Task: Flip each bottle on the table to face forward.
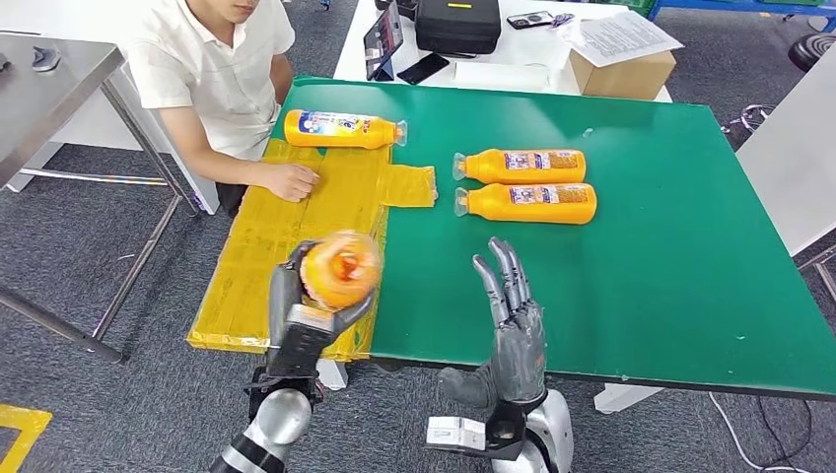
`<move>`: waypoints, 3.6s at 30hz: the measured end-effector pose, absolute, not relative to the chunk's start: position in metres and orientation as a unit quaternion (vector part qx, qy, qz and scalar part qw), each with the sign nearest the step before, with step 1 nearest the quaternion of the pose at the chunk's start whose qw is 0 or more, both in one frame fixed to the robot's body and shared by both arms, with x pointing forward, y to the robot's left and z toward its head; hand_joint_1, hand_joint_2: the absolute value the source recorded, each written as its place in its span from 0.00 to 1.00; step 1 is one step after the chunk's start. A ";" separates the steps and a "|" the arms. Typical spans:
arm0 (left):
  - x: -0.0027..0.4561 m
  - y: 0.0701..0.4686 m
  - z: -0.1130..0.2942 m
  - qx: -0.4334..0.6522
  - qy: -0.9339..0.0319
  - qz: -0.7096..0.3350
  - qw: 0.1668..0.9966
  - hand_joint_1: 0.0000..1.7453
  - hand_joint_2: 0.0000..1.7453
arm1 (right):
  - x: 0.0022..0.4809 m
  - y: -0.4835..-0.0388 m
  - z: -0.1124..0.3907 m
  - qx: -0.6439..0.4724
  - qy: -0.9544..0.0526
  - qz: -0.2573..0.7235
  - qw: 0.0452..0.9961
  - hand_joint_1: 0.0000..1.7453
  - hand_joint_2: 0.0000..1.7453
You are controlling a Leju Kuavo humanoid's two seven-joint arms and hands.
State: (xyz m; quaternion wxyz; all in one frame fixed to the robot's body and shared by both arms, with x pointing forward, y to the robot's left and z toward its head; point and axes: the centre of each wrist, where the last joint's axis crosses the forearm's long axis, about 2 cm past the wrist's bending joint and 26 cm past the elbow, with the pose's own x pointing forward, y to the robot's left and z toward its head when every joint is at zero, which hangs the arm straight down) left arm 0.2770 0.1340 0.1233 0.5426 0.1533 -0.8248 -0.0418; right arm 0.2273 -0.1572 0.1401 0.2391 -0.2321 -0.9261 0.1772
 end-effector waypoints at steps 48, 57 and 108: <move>0.392 0.162 0.116 0.054 -0.616 -0.394 0.680 0.00 1.00 | 0.245 -0.148 0.142 -0.145 -0.940 0.119 0.286 0.00 0.00; 0.390 0.164 0.111 0.044 -0.609 -0.397 0.685 0.00 1.00 | 0.250 -0.167 0.135 -0.191 -0.930 0.133 0.285 0.00 0.00; 0.226 0.077 0.139 -0.258 -0.766 0.035 0.588 0.00 1.00 | 0.237 -0.346 0.079 -0.450 -0.780 0.154 0.407 0.00 1.00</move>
